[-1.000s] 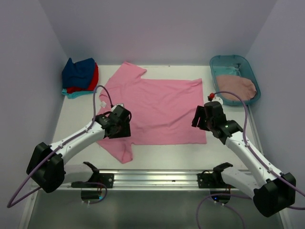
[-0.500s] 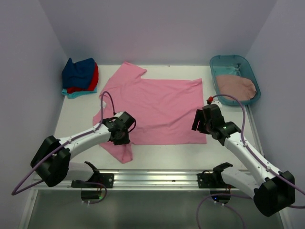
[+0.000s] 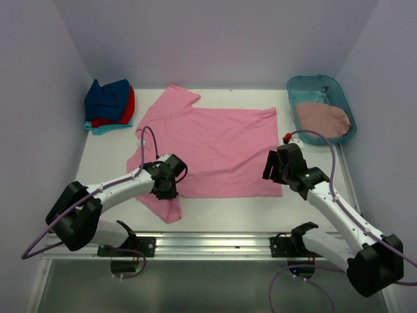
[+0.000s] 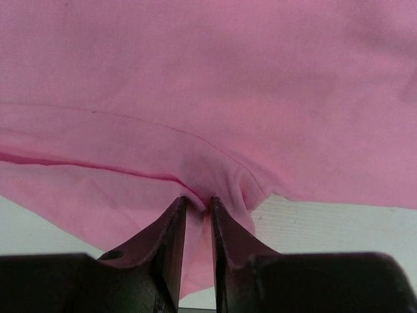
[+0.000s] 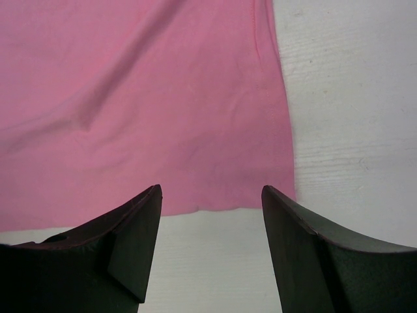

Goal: Fold and stack the t-shirts
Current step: Grap the side of the flattened tshirt closest away from the robot with both arms

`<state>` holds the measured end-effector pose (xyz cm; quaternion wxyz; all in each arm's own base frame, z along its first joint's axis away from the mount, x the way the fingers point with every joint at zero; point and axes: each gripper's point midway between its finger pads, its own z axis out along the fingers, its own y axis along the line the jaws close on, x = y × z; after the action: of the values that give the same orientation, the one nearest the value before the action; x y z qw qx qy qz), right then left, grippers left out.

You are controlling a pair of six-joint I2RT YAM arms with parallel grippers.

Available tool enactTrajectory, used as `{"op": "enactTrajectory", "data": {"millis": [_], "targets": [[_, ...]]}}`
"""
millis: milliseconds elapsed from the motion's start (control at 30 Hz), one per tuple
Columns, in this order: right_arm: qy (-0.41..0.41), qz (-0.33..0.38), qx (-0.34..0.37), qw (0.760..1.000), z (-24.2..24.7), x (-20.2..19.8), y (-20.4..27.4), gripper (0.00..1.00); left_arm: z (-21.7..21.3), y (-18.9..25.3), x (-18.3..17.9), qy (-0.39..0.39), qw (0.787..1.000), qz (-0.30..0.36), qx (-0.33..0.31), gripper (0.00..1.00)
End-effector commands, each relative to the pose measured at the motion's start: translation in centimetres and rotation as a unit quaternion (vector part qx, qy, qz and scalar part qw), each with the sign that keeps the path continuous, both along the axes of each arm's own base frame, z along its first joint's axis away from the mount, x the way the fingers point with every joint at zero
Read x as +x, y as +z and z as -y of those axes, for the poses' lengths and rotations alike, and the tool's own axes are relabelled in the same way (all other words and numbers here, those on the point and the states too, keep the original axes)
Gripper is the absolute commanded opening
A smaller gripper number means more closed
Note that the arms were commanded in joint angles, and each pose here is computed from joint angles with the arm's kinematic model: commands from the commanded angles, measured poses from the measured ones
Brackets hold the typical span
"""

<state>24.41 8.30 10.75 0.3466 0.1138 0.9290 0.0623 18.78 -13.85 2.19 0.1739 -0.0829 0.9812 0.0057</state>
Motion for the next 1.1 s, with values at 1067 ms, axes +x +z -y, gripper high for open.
{"op": "enactTrajectory", "data": {"millis": [1067], "targets": [[-0.049, -0.031, -0.048, 0.997, 2.5, -1.3, -1.1, 0.67, 0.6, 0.4, 0.1, -0.001, 1.0, 0.025, -0.006, 0.13]]}}
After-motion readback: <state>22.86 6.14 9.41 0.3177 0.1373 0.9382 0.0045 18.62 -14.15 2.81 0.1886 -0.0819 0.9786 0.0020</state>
